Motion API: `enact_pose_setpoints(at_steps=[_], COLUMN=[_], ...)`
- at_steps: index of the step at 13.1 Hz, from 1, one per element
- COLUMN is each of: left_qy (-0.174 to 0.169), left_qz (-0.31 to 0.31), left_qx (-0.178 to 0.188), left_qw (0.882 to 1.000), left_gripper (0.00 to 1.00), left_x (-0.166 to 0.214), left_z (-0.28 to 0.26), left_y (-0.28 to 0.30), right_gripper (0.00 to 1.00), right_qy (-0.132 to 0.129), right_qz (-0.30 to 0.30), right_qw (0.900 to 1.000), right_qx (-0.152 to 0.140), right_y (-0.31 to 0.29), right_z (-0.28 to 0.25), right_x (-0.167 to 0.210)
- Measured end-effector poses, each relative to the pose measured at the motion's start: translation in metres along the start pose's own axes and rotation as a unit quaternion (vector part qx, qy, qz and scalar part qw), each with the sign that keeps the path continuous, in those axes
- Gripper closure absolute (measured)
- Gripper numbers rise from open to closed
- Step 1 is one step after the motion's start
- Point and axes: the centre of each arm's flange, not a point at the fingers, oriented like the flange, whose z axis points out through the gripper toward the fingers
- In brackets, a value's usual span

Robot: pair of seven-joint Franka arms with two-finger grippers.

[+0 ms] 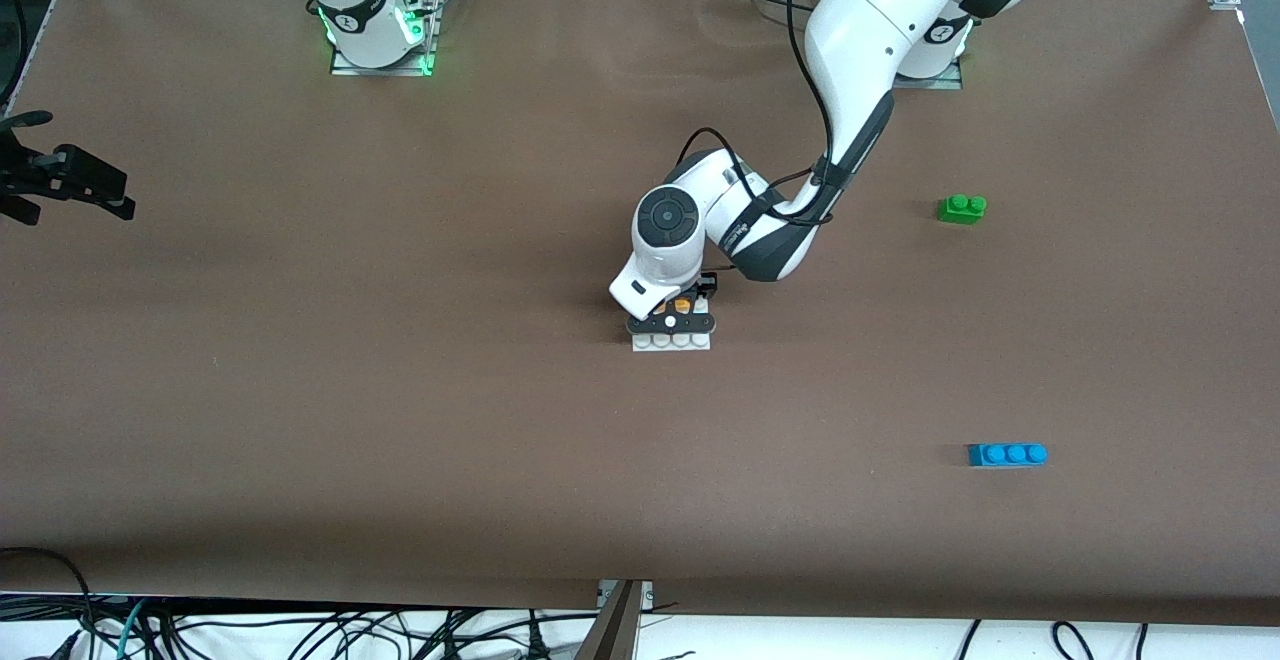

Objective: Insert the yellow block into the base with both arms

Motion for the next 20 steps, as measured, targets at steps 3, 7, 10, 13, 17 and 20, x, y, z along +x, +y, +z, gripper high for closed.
enact_pose_setpoints(at_steps=[3,7,10,13,17,20], left_qy=[0.001,-0.004,-0.004,-0.005,-0.039,-0.044], left_qz=[-0.001,-0.011,-0.055,-0.095,-0.069,-0.025], left_qx=[0.000,0.017,0.024,0.028,0.013,0.013], left_qw=[1.000,1.000,0.998,0.995,0.997,0.999], left_gripper=[0.01,0.00,0.00,0.00,0.00,0.00], left_x=[0.001,0.009,0.030,0.047,0.049,0.038], left_z=[-0.002,-0.041,-0.134,-0.230,-0.313,-0.354], left_y=[0.000,-0.008,-0.056,-0.138,-0.249,-0.318], right_gripper=[0.00,0.00,0.00,0.00,0.00,0.00], right_qy=[0.000,-0.001,-0.002,-0.002,-0.002,-0.002], right_qz=[0.000,0.000,0.000,0.000,0.000,0.000], right_qw=[1.000,1.000,1.000,1.000,1.000,1.000], right_qx=[0.000,0.000,0.000,0.000,0.000,0.000], right_y=[0.000,0.000,0.000,0.000,0.000,0.000], right_z=[0.000,0.001,0.002,0.002,0.002,0.002], right_x=[0.000,0.000,0.000,0.000,0.000,0.000])
